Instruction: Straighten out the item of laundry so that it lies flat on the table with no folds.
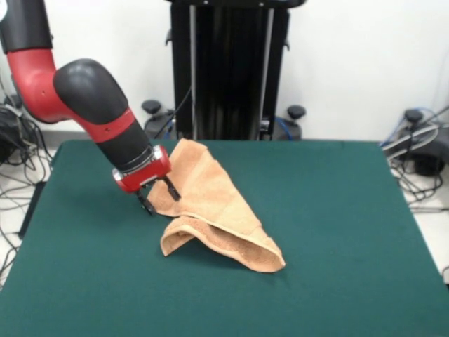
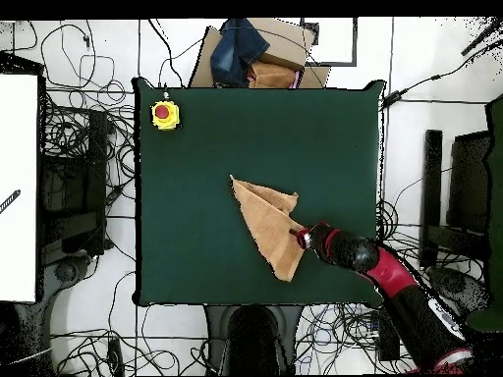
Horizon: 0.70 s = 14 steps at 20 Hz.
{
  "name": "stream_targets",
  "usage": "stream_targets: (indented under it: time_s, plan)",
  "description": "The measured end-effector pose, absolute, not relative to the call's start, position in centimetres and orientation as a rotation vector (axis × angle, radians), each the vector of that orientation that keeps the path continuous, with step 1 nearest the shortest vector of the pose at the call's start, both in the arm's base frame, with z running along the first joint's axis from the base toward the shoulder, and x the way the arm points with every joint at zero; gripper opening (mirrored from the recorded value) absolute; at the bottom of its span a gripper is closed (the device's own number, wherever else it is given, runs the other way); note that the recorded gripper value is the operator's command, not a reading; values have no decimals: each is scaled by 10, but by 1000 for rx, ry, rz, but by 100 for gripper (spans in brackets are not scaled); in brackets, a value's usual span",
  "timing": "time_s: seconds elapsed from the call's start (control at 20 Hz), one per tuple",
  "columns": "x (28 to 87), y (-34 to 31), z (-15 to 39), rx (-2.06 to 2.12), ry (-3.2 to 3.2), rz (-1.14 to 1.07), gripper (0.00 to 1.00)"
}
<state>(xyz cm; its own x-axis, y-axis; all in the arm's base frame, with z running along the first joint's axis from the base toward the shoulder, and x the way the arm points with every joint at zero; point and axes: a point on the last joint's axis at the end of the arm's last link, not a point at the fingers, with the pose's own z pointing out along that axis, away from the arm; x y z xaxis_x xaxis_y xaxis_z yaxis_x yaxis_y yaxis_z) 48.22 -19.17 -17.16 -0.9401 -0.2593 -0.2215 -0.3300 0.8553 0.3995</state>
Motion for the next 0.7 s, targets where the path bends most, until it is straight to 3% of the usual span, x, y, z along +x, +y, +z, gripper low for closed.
stream_targets:
  time_s: [0.7]
  plan:
    - [474,-214,-172,-462,2913,599,100]
